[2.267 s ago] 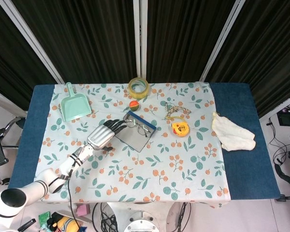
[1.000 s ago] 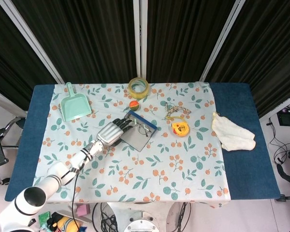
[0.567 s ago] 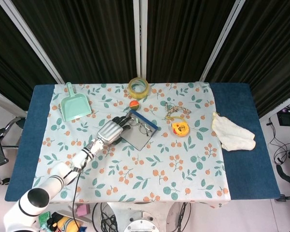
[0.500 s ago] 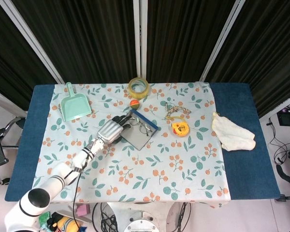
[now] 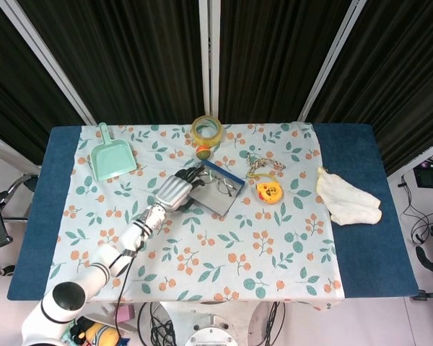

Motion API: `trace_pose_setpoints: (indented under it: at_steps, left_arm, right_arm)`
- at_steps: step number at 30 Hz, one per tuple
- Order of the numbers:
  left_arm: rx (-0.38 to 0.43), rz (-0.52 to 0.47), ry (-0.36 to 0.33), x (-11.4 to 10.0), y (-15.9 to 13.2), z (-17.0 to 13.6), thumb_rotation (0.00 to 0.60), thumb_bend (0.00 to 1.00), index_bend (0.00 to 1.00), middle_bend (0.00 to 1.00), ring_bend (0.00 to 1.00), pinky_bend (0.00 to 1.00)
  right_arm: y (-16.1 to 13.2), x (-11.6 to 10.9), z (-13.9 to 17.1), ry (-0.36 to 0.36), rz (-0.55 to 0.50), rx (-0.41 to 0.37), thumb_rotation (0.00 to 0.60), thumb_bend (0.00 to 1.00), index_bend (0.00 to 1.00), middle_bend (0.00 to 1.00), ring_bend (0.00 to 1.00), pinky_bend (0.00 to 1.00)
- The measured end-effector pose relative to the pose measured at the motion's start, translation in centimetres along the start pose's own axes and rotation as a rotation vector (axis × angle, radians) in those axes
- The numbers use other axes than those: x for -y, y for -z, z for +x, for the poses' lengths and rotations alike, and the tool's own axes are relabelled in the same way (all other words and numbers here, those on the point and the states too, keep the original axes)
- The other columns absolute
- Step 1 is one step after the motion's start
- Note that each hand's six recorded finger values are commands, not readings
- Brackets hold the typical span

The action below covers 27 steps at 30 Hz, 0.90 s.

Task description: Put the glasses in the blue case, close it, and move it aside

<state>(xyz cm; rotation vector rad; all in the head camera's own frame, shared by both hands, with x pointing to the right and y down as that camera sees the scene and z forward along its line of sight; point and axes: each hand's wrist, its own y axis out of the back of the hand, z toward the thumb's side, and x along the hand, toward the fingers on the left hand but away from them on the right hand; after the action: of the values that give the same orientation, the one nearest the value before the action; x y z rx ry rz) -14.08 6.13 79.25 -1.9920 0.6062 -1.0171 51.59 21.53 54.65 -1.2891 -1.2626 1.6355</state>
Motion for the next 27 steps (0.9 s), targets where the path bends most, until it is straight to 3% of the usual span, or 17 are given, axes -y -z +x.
trace_pose_setpoints:
  at_steps: [7,15,27]
  left_arm:
    - [-0.026,-0.047,-0.048,-0.9,-1.3,1.8,0.600,0.40,0.27,0.02,0.06,0.16]
    - [-0.035,-0.053,-0.051,-1.1,-2.7,3.5,0.600,0.40,0.30,0.02,0.06,0.16]
    - [-0.007,0.062,-0.018,-0.2,-2.7,3.2,0.600,0.40,0.66,0.02,0.06,0.16]
  right_arm:
    - [0.1,-0.4,0.1,0.012,-0.006,0.004,0.600,0.18,0.00,0.00,0.00,0.00]
    - [0.4,-0.9,0.1,0.023,-0.017,0.016,0.600,0.18,0.00,0.00,0.00,0.00]
    - [1.3,-1.2,0.1,0.027,-0.022,0.045,0.600,0.18,0.00,0.00,0.00,0.00]
